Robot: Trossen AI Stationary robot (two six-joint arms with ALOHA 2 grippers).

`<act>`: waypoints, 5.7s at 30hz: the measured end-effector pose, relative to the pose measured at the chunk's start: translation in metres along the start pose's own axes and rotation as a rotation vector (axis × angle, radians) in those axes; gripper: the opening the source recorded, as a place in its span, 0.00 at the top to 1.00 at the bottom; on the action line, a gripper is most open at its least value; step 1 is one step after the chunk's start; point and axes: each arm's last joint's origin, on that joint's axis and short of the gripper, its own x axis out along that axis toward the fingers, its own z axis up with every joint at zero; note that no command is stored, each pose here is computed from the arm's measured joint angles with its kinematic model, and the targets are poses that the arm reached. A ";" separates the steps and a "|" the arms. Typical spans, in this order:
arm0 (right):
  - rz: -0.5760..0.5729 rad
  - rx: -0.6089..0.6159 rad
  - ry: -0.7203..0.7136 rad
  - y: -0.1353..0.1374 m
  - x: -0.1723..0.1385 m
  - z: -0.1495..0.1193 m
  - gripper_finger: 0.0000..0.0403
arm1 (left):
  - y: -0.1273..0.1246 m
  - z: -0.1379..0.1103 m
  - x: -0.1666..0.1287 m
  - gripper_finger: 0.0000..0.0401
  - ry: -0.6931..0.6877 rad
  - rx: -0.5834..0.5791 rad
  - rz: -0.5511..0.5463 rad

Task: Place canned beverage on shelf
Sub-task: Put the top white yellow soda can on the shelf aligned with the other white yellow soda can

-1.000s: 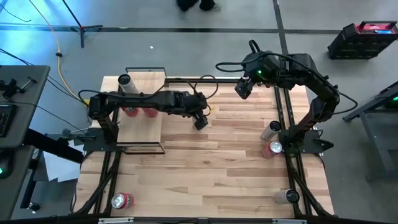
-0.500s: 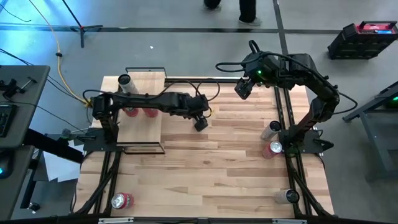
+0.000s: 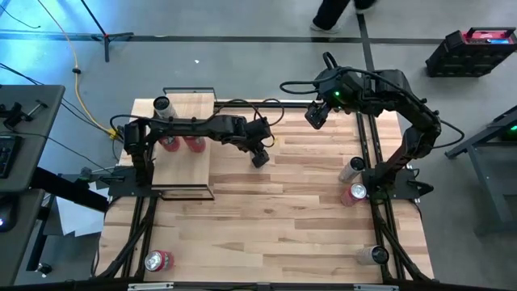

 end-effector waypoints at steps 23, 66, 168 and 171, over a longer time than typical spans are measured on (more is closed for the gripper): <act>-0.004 0.001 -0.001 0.000 0.000 0.000 0.21 | 0.003 -0.002 -0.012 0.39 0.001 0.009 0.017; -0.031 -0.116 -0.026 -0.003 0.023 0.015 0.21 | 0.123 -0.056 -0.205 0.39 -0.148 -0.693 0.375; 0.075 -0.092 0.012 0.009 0.059 0.027 0.21 | 0.147 -0.055 -0.203 0.21 -0.052 -0.747 0.332; 0.075 -0.091 0.012 0.009 0.059 0.027 0.21 | 0.147 -0.052 -0.212 0.21 -0.091 -0.743 0.325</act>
